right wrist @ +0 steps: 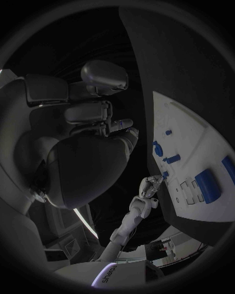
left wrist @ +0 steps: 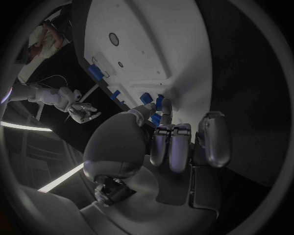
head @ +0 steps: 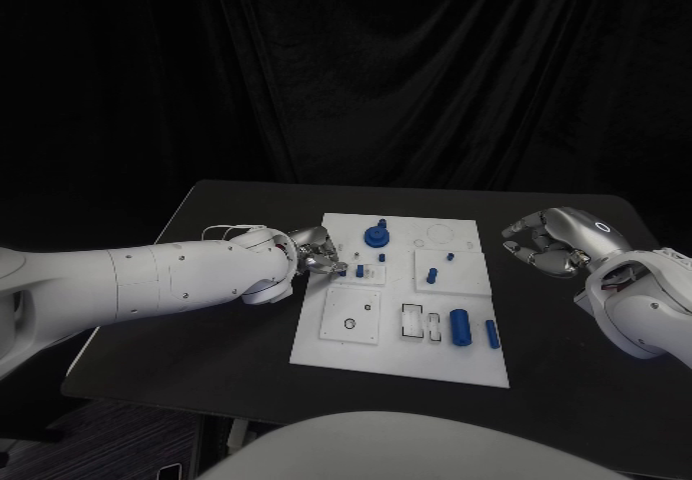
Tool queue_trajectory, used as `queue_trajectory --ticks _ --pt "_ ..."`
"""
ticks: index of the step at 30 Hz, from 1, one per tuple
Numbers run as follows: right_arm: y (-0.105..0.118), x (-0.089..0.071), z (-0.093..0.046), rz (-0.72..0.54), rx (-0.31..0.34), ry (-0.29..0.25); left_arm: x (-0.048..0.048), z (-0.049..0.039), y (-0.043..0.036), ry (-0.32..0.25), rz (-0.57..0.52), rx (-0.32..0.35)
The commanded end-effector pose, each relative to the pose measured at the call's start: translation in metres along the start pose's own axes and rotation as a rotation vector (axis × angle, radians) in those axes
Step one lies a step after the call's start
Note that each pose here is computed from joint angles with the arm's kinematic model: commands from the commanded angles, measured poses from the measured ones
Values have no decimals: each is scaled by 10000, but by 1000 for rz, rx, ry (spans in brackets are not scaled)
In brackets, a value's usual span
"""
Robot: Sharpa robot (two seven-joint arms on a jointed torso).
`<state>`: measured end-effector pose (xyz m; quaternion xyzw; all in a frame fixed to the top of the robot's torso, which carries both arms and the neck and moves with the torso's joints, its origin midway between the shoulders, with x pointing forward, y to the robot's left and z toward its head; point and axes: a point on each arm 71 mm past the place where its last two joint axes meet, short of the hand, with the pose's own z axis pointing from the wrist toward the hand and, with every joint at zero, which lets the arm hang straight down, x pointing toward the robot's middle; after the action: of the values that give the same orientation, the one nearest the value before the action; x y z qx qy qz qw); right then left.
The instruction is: Assemble the parts on the task board
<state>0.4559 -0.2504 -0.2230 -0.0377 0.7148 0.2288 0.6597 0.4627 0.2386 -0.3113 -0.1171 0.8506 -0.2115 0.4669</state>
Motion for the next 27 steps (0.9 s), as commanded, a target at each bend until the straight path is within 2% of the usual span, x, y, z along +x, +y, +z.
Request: queue_trajectory --ticks 1,27 --pt "-14 9 -6 -2 16 4 33 -1 -16 22 1 14" --pt "-14 20 -4 -3 20 10 76 17 20 40 4 -15"
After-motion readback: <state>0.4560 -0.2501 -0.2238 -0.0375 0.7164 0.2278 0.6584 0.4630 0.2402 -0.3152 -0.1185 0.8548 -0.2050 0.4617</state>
